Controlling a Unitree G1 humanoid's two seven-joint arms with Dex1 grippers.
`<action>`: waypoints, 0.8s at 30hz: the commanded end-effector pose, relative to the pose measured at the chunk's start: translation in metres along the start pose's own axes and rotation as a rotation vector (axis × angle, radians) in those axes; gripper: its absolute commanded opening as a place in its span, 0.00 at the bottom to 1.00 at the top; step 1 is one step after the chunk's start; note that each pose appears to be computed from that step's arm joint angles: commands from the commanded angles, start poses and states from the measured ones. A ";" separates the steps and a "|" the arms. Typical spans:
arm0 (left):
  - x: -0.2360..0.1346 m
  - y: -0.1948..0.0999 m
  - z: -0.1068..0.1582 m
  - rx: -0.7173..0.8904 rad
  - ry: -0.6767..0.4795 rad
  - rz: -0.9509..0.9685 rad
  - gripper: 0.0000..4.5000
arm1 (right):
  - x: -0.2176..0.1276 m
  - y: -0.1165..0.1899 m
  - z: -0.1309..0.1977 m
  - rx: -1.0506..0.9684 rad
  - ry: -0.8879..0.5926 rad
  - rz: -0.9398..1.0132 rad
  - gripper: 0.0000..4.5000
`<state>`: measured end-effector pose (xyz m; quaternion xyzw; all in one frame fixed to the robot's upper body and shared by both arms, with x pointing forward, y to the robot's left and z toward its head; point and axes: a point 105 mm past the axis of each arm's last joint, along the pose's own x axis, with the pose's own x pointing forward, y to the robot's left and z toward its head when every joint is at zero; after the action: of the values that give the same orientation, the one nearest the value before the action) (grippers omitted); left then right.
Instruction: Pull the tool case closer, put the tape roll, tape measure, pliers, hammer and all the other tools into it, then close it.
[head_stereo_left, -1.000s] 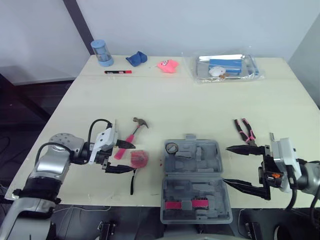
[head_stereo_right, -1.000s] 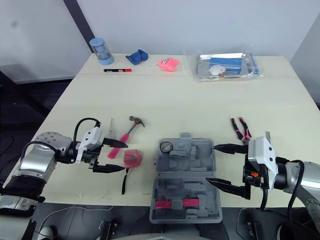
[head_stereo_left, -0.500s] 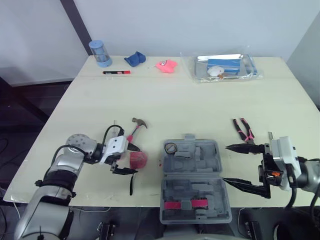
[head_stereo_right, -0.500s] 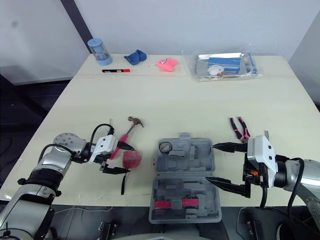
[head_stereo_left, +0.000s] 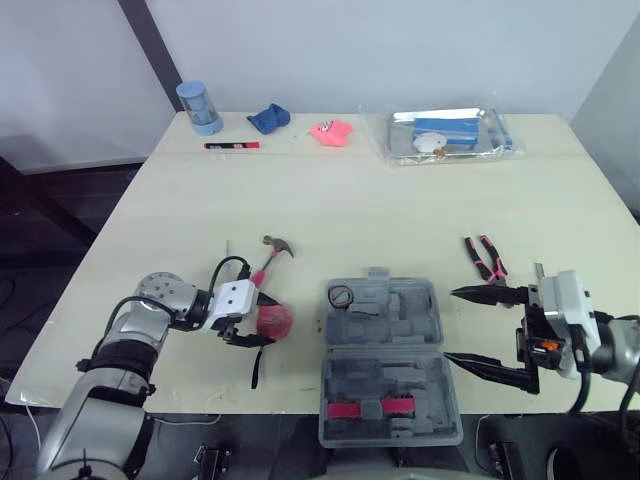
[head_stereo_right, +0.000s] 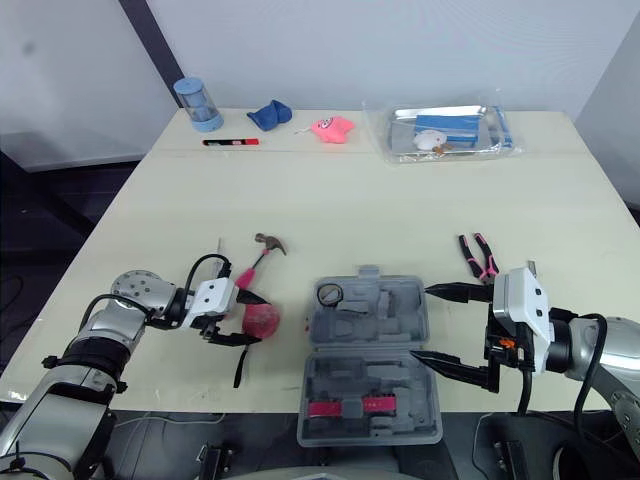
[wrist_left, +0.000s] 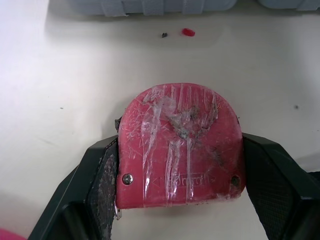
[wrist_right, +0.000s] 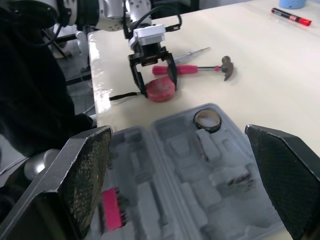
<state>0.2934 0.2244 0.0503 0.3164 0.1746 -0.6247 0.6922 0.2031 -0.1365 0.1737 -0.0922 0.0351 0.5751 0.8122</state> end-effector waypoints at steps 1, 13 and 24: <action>-0.012 0.009 0.032 0.069 -0.091 0.040 0.68 | 0.015 -0.015 0.014 0.022 -0.060 -0.090 1.00; -0.001 0.022 0.124 0.199 -0.299 0.080 0.68 | 0.074 -0.030 0.008 0.591 0.043 -0.071 1.00; 0.013 0.019 0.155 0.326 -0.404 0.109 0.68 | 0.117 -0.025 0.019 0.927 0.027 0.009 1.00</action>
<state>0.2931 0.1197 0.1498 0.2879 -0.0535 -0.6577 0.6940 0.2700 -0.0402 0.1642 0.2556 0.3044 0.4846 0.7792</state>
